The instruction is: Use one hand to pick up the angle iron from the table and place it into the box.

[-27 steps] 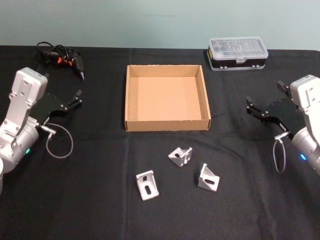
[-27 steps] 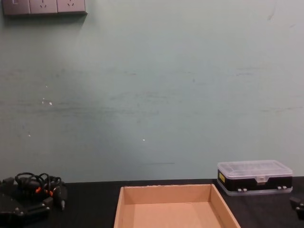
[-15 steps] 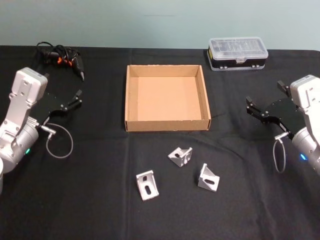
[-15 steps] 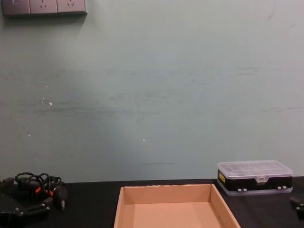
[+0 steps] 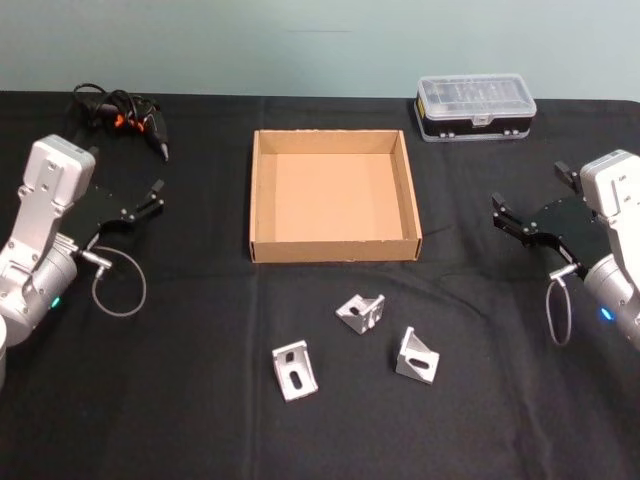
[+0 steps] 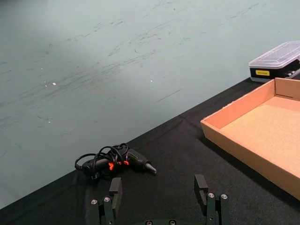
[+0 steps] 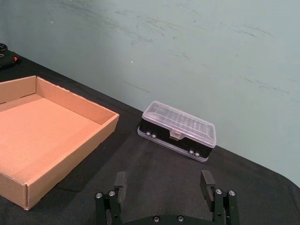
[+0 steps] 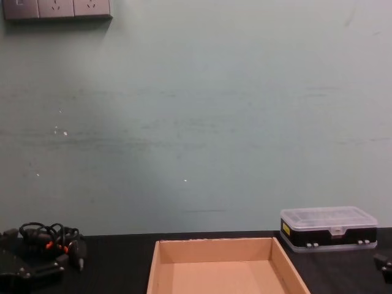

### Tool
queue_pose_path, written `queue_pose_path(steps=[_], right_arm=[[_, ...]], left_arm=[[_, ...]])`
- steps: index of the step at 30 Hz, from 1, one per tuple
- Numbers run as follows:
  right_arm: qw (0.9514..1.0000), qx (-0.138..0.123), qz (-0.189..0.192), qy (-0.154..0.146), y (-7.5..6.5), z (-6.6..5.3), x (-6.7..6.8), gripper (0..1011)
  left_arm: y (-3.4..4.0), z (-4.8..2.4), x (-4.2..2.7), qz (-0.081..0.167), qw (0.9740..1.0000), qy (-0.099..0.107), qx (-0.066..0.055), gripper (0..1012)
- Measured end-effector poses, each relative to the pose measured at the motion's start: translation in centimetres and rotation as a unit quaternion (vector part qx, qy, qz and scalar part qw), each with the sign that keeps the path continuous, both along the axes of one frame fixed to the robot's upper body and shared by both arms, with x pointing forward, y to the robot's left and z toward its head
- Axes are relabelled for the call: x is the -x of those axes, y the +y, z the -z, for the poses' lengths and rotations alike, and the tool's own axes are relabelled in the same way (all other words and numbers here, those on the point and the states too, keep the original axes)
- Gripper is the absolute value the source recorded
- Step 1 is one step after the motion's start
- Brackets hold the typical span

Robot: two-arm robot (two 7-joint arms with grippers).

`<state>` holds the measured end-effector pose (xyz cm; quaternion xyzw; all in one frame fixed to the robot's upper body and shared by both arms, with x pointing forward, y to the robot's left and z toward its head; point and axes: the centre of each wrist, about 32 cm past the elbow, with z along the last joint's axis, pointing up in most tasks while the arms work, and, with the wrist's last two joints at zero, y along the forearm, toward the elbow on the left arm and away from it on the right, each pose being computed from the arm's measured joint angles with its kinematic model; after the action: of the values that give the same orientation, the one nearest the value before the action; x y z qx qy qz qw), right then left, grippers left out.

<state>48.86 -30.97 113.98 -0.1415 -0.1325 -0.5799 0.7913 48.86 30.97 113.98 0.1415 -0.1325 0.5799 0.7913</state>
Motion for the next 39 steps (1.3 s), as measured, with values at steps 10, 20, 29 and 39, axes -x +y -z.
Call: queue_pose_path(steps=[10,20,29,39], right_arm=[[1.0000,0.000,0.000,0.000,0.00,0.00,0.00,1004],[1.0000,0.000,0.000,0.000,0.00,0.00,0.00,1004],[1.0000,0.000,0.000,0.000,0.00,0.00,0.00,1004],[1.0000,0.000,0.000,0.000,0.00,0.00,0.00,1004]], left_arm=[[0.00,0.00,0.00,0.000,1.0000,0.000,0.000,1011],[0.00,0.00,0.00,0.000,1.0000,0.000,0.000,1011],[0.00,0.00,0.00,0.000,1.0000,0.000,0.000,1011],[0.00,0.00,0.00,0.000,1.0000,0.000,0.000,1011]])
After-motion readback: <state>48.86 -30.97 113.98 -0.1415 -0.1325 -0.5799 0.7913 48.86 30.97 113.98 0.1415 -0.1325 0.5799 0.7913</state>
